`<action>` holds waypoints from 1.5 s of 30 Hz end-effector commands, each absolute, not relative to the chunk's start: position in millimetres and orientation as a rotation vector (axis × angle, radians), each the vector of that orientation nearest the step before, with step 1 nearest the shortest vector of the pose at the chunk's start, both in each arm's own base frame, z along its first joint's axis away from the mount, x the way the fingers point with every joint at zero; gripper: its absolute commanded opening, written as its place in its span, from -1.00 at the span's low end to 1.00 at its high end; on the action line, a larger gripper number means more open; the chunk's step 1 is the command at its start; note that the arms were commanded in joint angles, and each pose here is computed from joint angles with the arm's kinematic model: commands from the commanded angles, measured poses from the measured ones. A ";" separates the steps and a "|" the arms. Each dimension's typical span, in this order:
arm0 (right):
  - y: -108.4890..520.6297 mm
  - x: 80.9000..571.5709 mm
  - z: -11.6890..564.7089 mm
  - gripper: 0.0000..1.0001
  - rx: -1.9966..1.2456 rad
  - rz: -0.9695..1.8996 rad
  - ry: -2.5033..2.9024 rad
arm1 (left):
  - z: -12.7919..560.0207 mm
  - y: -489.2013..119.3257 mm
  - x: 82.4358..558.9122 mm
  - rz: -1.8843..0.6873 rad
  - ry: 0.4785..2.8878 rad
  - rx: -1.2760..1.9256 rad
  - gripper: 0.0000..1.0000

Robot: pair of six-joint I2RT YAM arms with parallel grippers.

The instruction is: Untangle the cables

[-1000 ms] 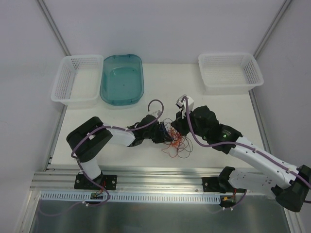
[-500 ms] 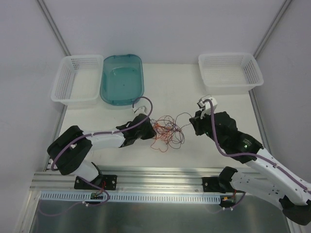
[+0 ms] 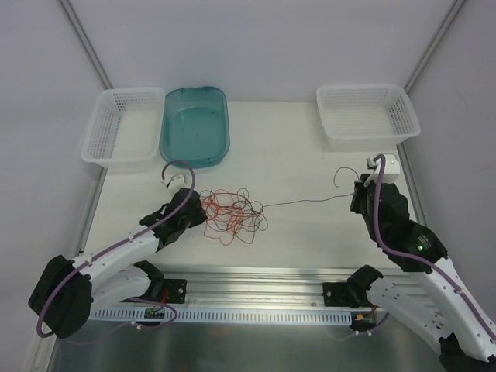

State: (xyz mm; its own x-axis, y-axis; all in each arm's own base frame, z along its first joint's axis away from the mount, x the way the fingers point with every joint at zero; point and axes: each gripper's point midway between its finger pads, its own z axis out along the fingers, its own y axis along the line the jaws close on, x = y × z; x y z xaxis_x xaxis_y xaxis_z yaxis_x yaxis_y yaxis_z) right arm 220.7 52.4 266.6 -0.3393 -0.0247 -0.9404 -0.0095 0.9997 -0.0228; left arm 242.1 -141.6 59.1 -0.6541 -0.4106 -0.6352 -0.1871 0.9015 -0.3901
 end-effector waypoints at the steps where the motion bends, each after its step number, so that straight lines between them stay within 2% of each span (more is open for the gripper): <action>1: 24.7 215.1 296.6 -0.99 0.105 -0.075 1.846 | 49.5 -110.6 229.5 -0.241 2.312 -0.438 -1.00; 5: 25.1 215.2 296.9 -0.99 0.114 -0.072 1.864 | 47.4 -103.7 223.8 -0.227 2.313 -0.448 -1.00; 8: 24.0 219.7 274.8 -0.99 0.104 -0.156 1.961 | 49.8 -97.1 222.4 -0.198 2.311 -0.444 -1.00; 12: 8.1 218.1 260.3 -0.99 0.238 -0.226 2.005 | 49.3 -83.4 218.1 -0.145 2.308 -0.468 -1.00; 18: 28.5 230.4 253.2 -0.98 0.182 -0.117 2.048 | 56.4 -90.9 217.2 -0.208 2.315 -0.427 -1.00; 22: 56.8 241.2 220.9 -0.99 0.101 -0.025 2.137 | 67.9 -115.1 215.3 -0.336 2.364 -0.308 -0.88; 25: 74.4 248.2 204.2 -0.99 0.071 0.045 2.174 | 79.9 -129.9 213.8 -0.429 2.369 -0.232 -0.68; 28: 88.4 253.7 193.2 -0.99 0.047 0.099 2.202 | 88.5 -137.7 209.9 -0.486 2.373 -0.186 -0.35; 29: 91.5 256.8 191.6 -0.99 0.045 0.110 2.204 | 91.6 -142.4 206.4 -0.524 2.381 -0.167 -0.15; 32: 99.8 261.0 182.0 -0.99 0.026 0.129 2.232 | 104.7 -150.5 204.8 -0.578 2.380 -0.126 0.18; 33: 101.7 262.7 177.5 -0.99 0.027 0.129 2.248 | 106.5 -150.9 202.9 -0.578 2.390 -0.108 0.38; 35: 103.6 266.1 177.9 -0.99 0.025 0.132 2.247 | 122.3 -156.9 204.9 -0.610 2.378 -0.078 0.62; 36: 104.4 267.4 176.6 -0.99 0.023 0.130 2.254 | 125.5 -157.6 202.8 -0.612 2.387 -0.052 0.87; 37: 104.7 269.5 175.9 -0.99 0.023 0.129 2.261 | 129.5 -158.1 202.8 -0.610 2.390 -0.043 0.95; 40: 105.2 276.1 186.6 -0.99 0.024 0.134 2.247 | 158.9 -164.7 208.9 -0.633 2.361 0.020 0.98; 45: 100.9 292.1 229.6 -0.99 0.048 0.139 2.175 | 172.9 -156.9 217.9 -0.567 2.369 0.073 0.98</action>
State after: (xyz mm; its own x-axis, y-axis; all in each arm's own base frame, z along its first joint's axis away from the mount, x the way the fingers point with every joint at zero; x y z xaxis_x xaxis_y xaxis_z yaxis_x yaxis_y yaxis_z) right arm 272.1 96.9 176.6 -0.6676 0.0412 -0.7434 -0.0108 0.9978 0.0650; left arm 220.0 -165.1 167.4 -0.7518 -0.1660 -0.6381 0.1673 0.8881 -0.4282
